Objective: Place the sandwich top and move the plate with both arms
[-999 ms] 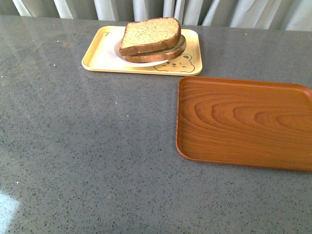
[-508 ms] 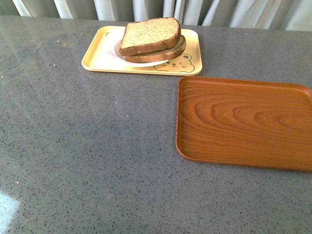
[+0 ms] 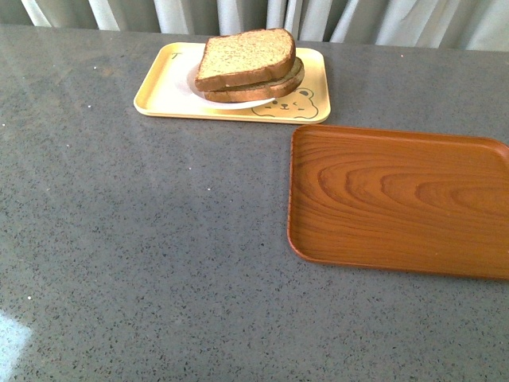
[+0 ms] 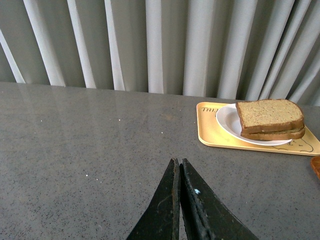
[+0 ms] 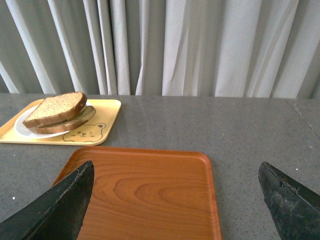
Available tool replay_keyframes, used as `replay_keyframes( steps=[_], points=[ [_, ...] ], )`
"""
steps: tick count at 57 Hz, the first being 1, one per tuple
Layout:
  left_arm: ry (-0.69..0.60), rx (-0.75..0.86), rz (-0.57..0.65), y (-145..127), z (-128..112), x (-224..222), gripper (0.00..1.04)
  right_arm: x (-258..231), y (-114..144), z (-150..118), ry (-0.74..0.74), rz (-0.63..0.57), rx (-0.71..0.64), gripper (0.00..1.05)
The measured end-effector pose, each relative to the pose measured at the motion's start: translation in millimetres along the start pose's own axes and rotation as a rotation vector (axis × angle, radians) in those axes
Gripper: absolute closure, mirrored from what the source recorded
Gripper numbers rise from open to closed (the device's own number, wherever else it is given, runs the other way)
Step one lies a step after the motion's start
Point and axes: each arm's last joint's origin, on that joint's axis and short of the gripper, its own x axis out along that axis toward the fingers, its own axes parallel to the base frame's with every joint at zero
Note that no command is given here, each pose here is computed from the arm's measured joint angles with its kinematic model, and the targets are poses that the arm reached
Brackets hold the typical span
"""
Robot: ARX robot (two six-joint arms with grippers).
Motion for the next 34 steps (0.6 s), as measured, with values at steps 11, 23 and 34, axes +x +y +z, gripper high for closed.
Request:
replay_keyframes(
  steps=[11, 23, 34],
  points=[
    [-0.001, 0.000, -0.001, 0.0, 0.1, -0.1, 1.03, 0.0, 0.0, 0.0, 0.000, 0.000, 0.000, 0.09],
    [-0.001, 0.000, -0.001, 0.0, 0.1, -0.1, 1.03, 0.0, 0.0, 0.0, 0.000, 0.000, 0.000, 0.09],
    [-0.001, 0.000, -0.001, 0.0, 0.1, -0.1, 0.83, 0.0, 0.0, 0.0, 0.000, 0.000, 0.000, 0.09]
  ],
)
